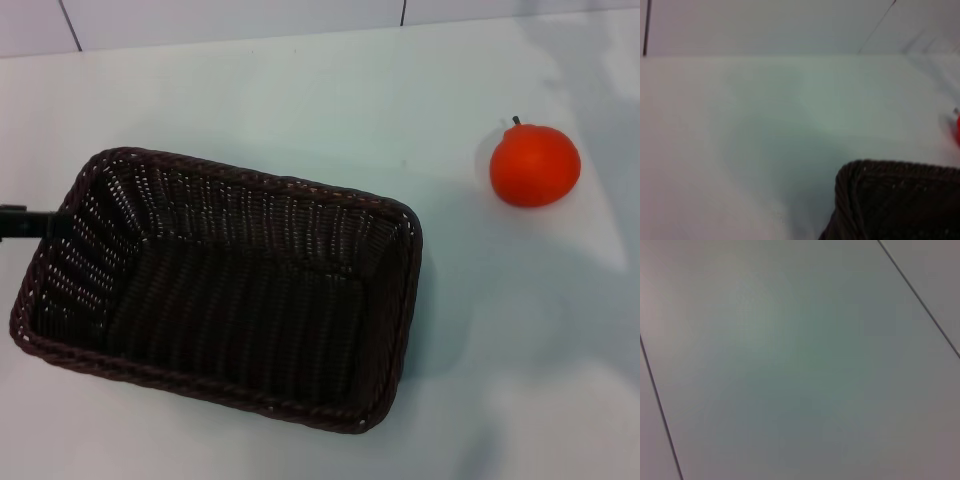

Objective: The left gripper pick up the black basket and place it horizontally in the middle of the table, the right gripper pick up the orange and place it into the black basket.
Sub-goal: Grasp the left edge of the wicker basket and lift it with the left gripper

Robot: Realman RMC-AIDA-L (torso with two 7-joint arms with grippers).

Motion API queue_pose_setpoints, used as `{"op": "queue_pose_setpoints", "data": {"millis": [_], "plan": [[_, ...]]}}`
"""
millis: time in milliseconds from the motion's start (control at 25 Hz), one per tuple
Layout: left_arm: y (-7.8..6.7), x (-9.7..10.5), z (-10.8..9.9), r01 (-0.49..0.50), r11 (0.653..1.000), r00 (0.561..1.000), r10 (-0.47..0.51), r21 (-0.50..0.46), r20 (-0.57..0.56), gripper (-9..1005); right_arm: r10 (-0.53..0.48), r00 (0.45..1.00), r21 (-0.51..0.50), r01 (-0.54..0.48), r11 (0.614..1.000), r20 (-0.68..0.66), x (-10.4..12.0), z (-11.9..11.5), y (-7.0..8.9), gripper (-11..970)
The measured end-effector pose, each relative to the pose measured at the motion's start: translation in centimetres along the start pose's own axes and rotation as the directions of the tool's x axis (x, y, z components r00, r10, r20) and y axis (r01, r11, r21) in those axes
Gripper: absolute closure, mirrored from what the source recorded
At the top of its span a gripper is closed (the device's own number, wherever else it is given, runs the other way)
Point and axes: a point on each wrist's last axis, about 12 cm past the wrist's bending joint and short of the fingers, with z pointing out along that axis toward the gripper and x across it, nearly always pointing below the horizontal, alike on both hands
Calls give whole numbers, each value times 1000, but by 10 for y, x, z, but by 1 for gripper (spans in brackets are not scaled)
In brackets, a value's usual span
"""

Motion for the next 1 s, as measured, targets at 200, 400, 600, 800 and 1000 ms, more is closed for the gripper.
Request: {"op": "queue_pose_setpoints", "data": {"millis": [200, 400, 600, 800, 1000], "plan": [[-7, -9, 14, -22, 999, 995, 18, -45, -97, 219, -2, 1000, -13, 2, 1000, 8, -1, -1, 2, 14], [-17, -17, 26, -70, 994, 984, 54, -86, -170, 252, -3, 1000, -25, 4, 1000, 15, -1, -1, 4, 15], [-21, -21, 28, -71, 994, 983, 55, -85, -173, 391, -4, 1000, -37, 5, 999, 23, -2, -1, 6, 14], [-25, -22, 28, -53, 996, 983, 39, -73, -180, 523, -6, 1000, -51, 7, 999, 25, -1, -1, 8, 15], [-29, -23, 29, -51, 996, 983, 38, -69, -181, 689, -9, 1000, -54, 10, 999, 25, -1, 0, 9, 15]]}}
